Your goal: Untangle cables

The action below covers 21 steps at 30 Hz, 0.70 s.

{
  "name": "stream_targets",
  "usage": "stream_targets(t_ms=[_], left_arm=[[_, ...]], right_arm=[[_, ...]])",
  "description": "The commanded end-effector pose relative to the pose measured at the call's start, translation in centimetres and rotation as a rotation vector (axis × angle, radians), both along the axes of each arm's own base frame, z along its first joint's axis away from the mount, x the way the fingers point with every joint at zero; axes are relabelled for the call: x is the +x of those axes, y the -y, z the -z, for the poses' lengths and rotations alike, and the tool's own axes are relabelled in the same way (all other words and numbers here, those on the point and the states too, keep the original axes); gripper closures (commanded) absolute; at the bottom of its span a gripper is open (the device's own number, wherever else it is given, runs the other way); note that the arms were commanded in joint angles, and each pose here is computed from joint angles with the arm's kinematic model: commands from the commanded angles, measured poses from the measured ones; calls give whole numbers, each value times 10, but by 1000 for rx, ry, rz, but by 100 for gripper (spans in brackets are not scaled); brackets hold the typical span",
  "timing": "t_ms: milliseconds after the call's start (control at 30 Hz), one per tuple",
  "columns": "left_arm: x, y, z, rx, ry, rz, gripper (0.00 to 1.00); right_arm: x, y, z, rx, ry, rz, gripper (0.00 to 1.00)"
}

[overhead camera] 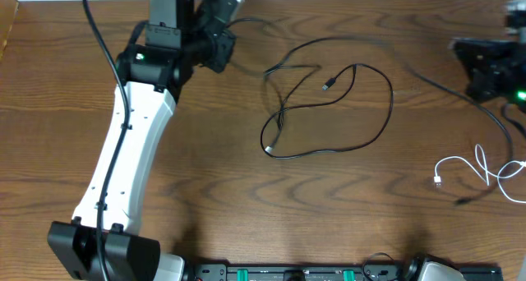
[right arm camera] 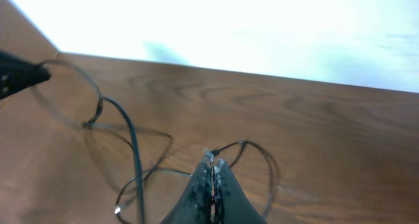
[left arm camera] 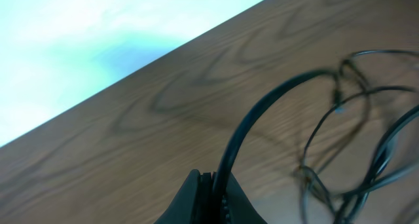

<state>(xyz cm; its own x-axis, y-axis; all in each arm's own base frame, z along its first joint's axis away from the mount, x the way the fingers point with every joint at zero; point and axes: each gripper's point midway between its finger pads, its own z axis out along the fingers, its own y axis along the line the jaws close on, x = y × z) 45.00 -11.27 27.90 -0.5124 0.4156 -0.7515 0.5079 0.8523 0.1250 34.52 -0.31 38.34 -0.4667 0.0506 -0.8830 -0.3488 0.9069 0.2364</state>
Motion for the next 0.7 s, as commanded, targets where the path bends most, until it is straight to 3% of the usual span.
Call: stream_targets(t_ms=[0,400,467,533,567,667], left_arm=[[8,-24,7,51,-2,-67,92],[2,-7,5,-44,-27,6,92],[1,-2,5,-43,-27,16,92],[-1,3,5,-43,-28,29,93],[-2,7,5,-46,-29,35,93],[-7,25,5,-53,-33,75,93]], right_arm=[[-10,-1,-11,61,25,-33,99],[-11,-27,1,59,-23,-115,96],[-6,-37,13,52,-63,-134,87],[2,-49,27,45,-112,-161,61],[7,-58,36,41,-139,-183,54],[20,-83,66,26,-229,-232,43]])
